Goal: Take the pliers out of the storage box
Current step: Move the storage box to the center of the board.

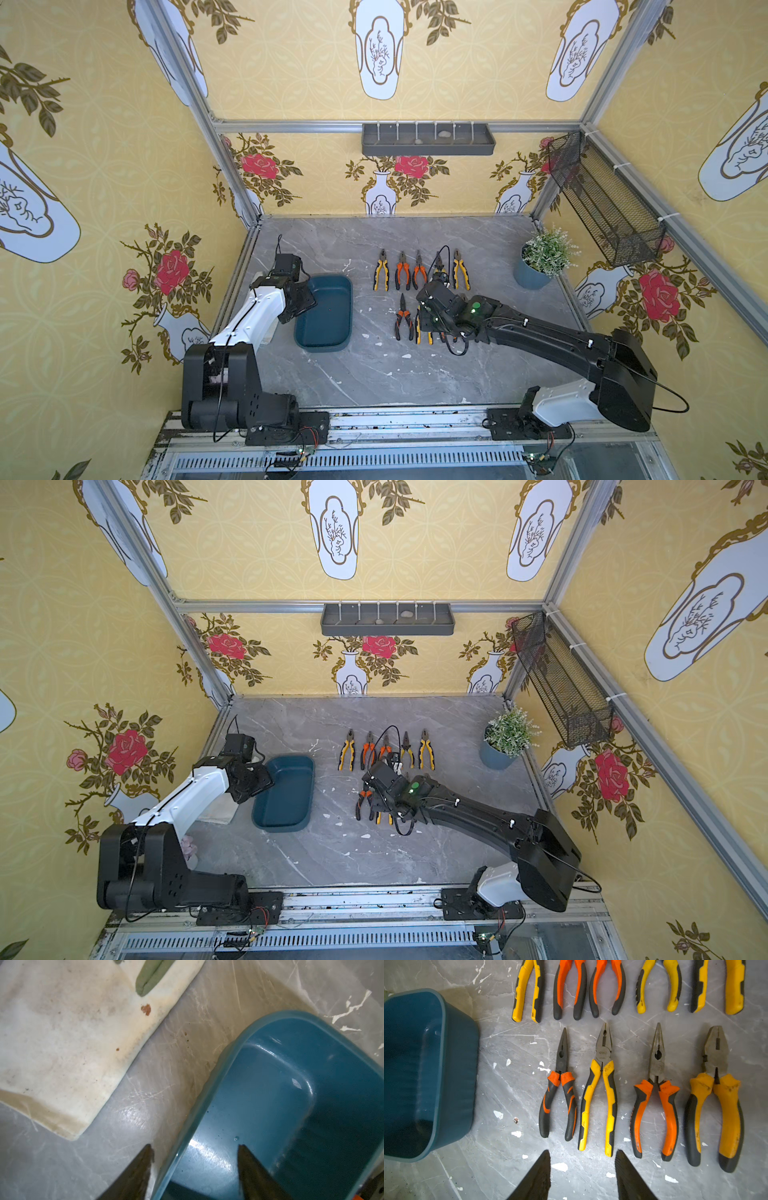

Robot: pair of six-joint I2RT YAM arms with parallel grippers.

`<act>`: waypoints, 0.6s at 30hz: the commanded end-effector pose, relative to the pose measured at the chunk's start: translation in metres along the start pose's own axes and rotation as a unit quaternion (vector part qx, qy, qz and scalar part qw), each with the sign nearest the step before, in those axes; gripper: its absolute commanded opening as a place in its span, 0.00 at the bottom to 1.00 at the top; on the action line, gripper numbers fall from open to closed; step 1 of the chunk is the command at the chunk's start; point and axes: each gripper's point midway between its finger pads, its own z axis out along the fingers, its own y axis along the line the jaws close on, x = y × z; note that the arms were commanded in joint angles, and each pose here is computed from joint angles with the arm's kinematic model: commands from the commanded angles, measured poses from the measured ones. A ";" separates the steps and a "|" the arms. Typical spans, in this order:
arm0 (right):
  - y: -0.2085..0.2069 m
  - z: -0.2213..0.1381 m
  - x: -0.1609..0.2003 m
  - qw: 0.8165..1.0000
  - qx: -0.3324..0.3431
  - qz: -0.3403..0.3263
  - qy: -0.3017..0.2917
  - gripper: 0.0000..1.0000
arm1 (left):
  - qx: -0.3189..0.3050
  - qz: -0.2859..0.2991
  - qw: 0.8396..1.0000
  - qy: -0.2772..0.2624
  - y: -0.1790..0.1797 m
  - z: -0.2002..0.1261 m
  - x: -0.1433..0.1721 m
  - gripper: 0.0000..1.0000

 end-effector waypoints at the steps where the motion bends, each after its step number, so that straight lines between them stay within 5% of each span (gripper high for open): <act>1: -0.003 -0.002 -0.007 1.000 -0.004 0.019 -0.023 0.51 | 0.004 0.018 1.000 0.013 -0.004 0.006 0.001 0.50; 3: -0.007 -0.003 -0.006 0.999 -0.004 0.022 -0.025 0.51 | 0.000 0.019 1.000 0.020 -0.002 0.010 0.004 0.50; 8: -0.015 -0.003 -0.004 0.999 -0.006 0.029 -0.026 0.52 | 0.008 0.018 0.999 0.028 -0.002 0.016 0.012 0.23; 18: -0.021 0.001 0.002 0.999 -0.006 0.033 -0.020 0.52 | 0.041 0.023 0.998 0.035 -0.017 0.022 0.019 0.23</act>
